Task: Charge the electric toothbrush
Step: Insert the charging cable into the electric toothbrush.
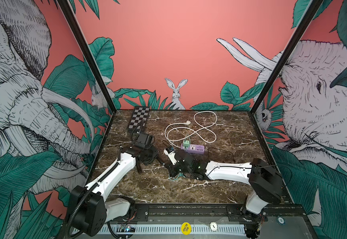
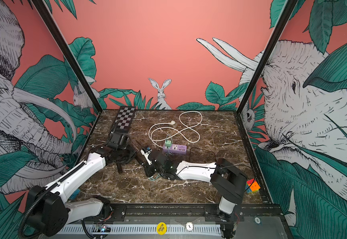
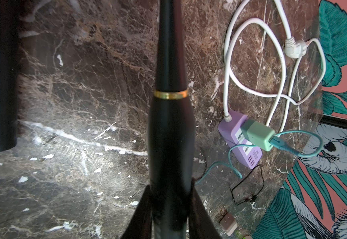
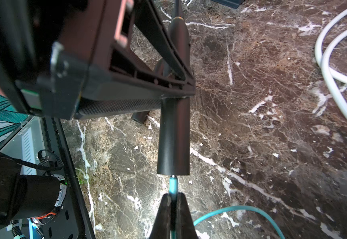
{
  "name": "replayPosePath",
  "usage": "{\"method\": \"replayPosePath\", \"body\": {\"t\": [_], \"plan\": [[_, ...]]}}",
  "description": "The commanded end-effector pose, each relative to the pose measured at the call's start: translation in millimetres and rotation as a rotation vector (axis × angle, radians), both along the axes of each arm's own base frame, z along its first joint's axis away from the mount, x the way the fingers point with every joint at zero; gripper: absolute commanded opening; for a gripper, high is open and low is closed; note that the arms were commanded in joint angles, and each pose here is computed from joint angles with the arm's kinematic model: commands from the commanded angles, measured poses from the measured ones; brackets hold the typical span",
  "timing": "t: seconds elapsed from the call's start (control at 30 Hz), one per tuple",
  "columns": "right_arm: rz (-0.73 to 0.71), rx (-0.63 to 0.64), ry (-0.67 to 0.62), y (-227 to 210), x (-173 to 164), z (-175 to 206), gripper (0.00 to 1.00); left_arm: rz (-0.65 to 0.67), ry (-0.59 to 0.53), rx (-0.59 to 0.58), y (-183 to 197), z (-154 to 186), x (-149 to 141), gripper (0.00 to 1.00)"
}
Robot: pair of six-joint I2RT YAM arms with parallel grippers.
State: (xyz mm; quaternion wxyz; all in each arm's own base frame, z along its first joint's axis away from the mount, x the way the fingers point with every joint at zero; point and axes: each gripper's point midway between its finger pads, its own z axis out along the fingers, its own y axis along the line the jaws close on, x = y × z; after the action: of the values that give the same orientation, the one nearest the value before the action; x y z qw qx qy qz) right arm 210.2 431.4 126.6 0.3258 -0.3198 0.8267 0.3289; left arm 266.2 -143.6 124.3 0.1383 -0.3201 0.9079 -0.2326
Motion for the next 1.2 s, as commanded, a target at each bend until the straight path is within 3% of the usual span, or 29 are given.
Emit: {"method": "replayPosePath", "body": {"t": [0.0, 0.4, 0.43, 0.8, 0.97, 1.17], "plan": [[-0.037, 0.131, -0.085, 5, 14, 47, 0.05, -0.019, 0.075, 0.002, 3, -2, -21, 0.00], [-0.019, 0.109, -0.036, -3, 3, 33, 0.24, 0.003, 0.073, 0.009, 12, -1, -21, 0.00], [-0.014, 0.132, -0.044, -6, 0, 45, 0.26, 0.005, 0.075, 0.010, 12, -1, -21, 0.00], [0.149, 0.138, 0.042, 2, -32, 31, 0.45, 0.013, 0.069, 0.002, 13, 0, -20, 0.00], [0.195, 0.128, 0.046, 10, -38, 20, 0.45, 0.011, 0.070, -0.007, 12, 1, -20, 0.00], [0.155, 0.029, 0.020, 2, -29, -3, 0.43, 0.013, 0.071, -0.004, 13, -1, -22, 0.00]]}}
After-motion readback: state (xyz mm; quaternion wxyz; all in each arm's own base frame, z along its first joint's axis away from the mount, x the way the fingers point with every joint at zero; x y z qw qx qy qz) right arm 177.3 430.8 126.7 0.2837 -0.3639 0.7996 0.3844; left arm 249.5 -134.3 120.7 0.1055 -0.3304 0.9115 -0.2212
